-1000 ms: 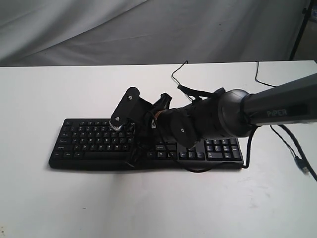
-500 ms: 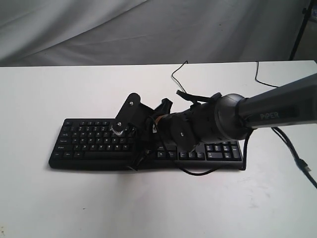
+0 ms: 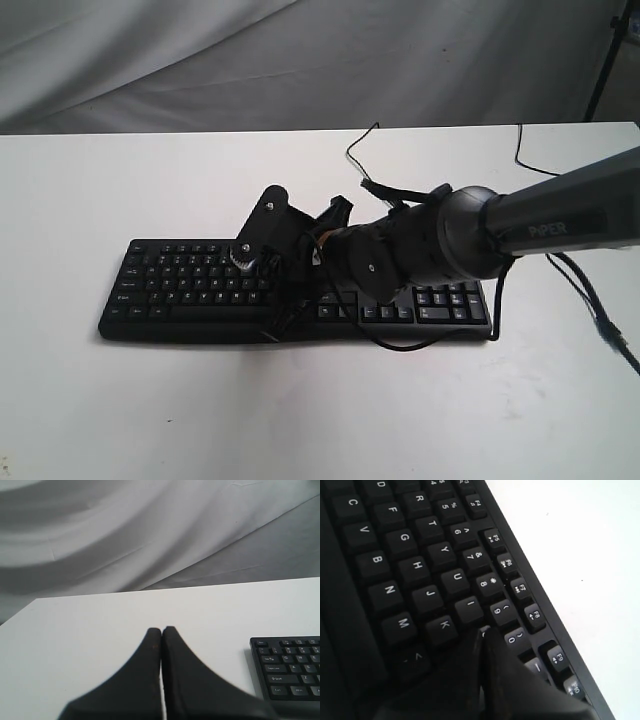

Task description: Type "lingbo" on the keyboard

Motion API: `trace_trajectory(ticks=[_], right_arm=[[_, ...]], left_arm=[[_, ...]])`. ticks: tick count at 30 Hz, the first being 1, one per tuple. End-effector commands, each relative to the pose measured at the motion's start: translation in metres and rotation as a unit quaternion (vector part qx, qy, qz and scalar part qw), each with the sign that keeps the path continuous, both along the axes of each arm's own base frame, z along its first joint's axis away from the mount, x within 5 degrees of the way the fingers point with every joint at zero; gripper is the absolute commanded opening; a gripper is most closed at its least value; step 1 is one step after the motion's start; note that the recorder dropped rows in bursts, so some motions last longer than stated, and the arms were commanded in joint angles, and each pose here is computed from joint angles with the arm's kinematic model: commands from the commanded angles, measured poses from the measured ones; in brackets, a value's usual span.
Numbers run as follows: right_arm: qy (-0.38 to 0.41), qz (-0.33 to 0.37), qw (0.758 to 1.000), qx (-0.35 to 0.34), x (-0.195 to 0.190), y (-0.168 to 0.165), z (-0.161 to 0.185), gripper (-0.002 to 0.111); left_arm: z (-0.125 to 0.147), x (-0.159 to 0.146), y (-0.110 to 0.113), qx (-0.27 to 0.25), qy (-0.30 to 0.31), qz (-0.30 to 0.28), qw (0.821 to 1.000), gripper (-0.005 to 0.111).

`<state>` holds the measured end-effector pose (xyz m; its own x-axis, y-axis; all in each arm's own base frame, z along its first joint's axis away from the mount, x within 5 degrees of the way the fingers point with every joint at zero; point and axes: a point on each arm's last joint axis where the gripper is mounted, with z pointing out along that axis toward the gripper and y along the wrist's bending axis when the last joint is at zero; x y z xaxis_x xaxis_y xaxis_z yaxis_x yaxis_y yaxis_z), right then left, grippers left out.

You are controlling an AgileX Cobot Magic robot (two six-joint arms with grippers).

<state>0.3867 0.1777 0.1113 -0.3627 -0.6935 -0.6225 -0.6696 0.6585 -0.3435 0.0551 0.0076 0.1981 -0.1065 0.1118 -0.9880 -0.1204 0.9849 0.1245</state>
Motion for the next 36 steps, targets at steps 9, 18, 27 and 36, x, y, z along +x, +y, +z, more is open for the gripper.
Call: trace_trajectory(ticks=[9, 18, 27, 36], right_arm=[[0.006, 0.010, 1.000, -0.006, -0.003, 0.003, -0.001, 0.000], [0.009, 0.010, 1.000, -0.008, -0.003, 0.003, -0.004, 0.000], [0.015, 0.009, 1.000, -0.011, -0.003, 0.002, -0.011, 0.000], [-0.017, 0.013, 1.000, 0.002, -0.001, 0.004, 0.021, 0.000]], left_arm=[[-0.002, 0.000, 0.000, -0.002, 0.002, -0.002, 1.000, 0.001], [-0.002, 0.000, 0.000, -0.002, 0.002, -0.002, 1.000, 0.001], [-0.002, 0.000, 0.000, -0.002, 0.002, -0.002, 1.000, 0.001], [-0.002, 0.000, 0.000, -0.002, 0.002, -0.002, 1.000, 0.001]])
